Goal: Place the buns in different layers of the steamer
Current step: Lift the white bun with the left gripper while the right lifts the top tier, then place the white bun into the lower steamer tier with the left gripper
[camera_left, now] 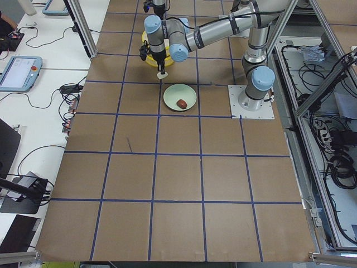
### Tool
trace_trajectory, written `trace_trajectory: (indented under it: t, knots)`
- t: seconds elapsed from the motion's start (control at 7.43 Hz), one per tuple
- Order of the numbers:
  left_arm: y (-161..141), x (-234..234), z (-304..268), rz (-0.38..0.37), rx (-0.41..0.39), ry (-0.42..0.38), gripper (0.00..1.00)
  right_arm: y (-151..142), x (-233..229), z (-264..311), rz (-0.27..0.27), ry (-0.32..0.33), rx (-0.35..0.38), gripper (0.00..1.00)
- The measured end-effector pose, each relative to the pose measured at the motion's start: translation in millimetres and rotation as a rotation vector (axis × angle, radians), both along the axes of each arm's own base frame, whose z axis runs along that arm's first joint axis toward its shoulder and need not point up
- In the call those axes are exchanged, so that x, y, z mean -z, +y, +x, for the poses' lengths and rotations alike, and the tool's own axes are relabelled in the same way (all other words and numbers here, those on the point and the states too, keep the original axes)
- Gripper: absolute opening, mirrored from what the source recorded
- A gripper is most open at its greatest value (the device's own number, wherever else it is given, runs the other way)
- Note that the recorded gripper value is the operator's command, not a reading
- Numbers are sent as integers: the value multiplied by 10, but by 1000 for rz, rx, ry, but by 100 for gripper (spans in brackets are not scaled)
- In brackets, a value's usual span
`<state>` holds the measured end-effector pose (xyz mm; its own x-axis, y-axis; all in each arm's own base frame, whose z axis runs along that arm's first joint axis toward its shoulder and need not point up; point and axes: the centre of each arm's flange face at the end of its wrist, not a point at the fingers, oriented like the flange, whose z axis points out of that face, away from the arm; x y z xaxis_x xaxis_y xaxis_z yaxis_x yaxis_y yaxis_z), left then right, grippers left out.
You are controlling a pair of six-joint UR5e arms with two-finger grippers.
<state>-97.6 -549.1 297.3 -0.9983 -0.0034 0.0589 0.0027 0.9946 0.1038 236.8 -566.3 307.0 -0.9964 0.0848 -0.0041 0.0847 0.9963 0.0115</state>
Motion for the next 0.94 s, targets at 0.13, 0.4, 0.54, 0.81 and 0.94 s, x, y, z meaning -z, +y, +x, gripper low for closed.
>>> trace_trajectory:
  t: [0.13,0.4,0.54,0.81,0.94]
  knots:
    - [17,11,-146,0,-10,9,1,-50,-81,-242,6,-10,-4,3]
    - [54,3,-586,-32,-33,34,2,-228,-27,-926,31,-18,-64,4]
    - [63,10,-863,-59,-57,67,2,-302,47,-1247,44,-15,-97,4]
    - [48,137,-1451,-119,-138,119,56,-354,143,-1524,62,-8,-109,4]
    - [47,219,-1654,-136,-175,131,100,-344,178,-1554,70,-8,-108,4]
